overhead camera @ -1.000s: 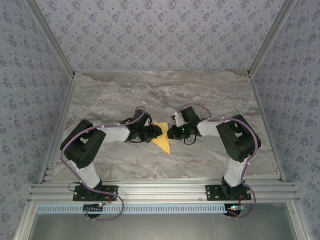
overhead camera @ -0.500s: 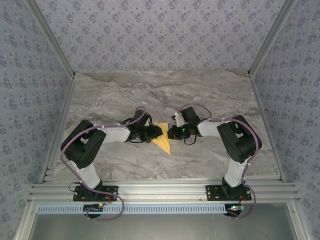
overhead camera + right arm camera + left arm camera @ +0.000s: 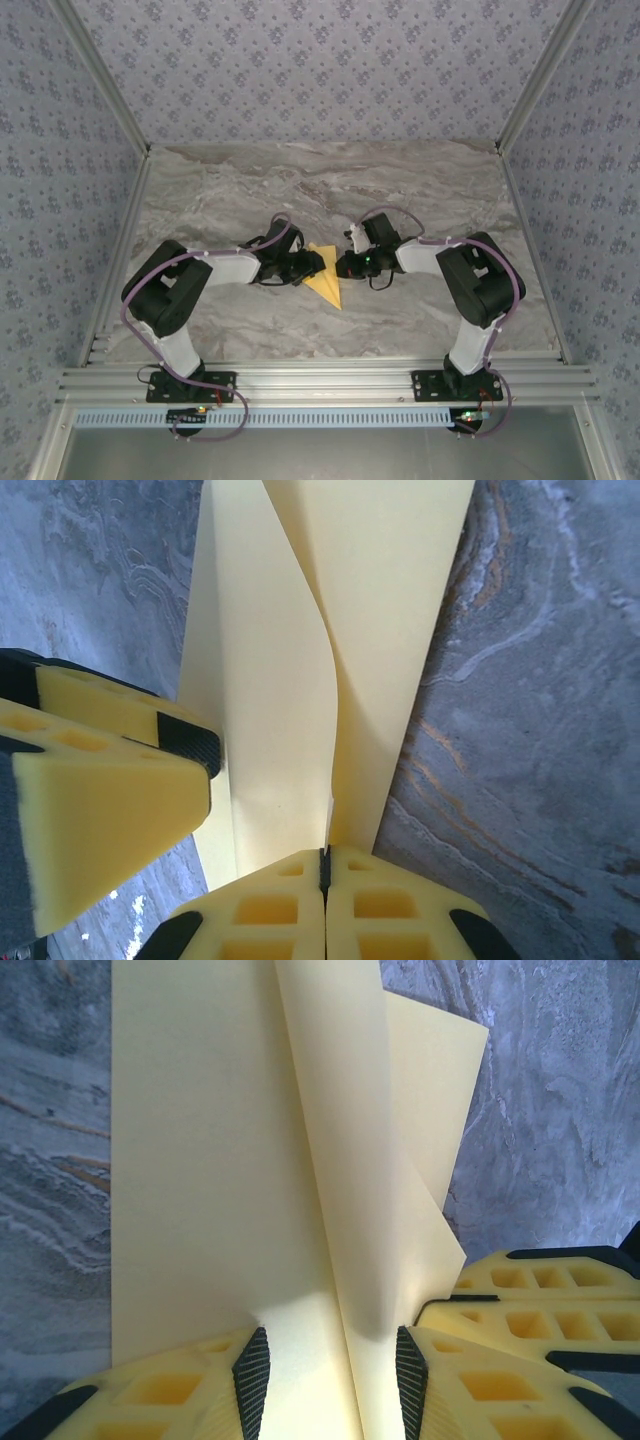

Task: Fold a paper plane with a square sheet of paper (fold left side to right side)
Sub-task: Fourth fold the wing at the center of the table.

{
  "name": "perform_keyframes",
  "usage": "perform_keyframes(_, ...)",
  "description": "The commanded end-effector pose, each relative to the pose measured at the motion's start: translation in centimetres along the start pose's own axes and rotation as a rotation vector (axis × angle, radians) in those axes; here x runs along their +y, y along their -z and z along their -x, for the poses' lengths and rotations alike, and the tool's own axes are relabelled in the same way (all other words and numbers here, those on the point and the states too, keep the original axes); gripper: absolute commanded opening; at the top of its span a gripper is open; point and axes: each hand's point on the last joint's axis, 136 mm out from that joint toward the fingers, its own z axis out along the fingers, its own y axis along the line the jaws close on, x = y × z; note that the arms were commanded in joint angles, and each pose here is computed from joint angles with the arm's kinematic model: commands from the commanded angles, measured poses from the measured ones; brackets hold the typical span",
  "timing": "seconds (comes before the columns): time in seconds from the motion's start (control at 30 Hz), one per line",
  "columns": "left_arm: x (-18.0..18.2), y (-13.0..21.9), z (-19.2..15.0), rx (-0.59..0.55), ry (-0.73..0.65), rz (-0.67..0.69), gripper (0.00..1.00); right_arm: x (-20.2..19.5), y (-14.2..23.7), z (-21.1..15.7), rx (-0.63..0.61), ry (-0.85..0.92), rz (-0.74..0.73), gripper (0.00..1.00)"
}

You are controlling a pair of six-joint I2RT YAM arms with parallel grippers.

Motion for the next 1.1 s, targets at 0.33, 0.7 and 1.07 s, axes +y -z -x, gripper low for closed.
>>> perform_keyframes(0.33, 0.5, -0.2, -0.4, 0.02, -0.007, 0.034, 0.41, -2.3, -1.3, -2.2, 0.084, -0.031, -0.078, 0.07)
perform_keyframes(0.7, -3.8, 3.1, 0.8, -0.026, -0.104, -0.03, 0.41, -3.2, -1.4, -3.2, 0.112, -0.037, -0.124, 0.07)
perform_keyframes(1.07, -4.8, 0.1, 2.6, 0.01, -0.104, -0.003, 0.32, -3.0, -1.3, -3.3, 0.129, -0.021, -0.138, 0.07)
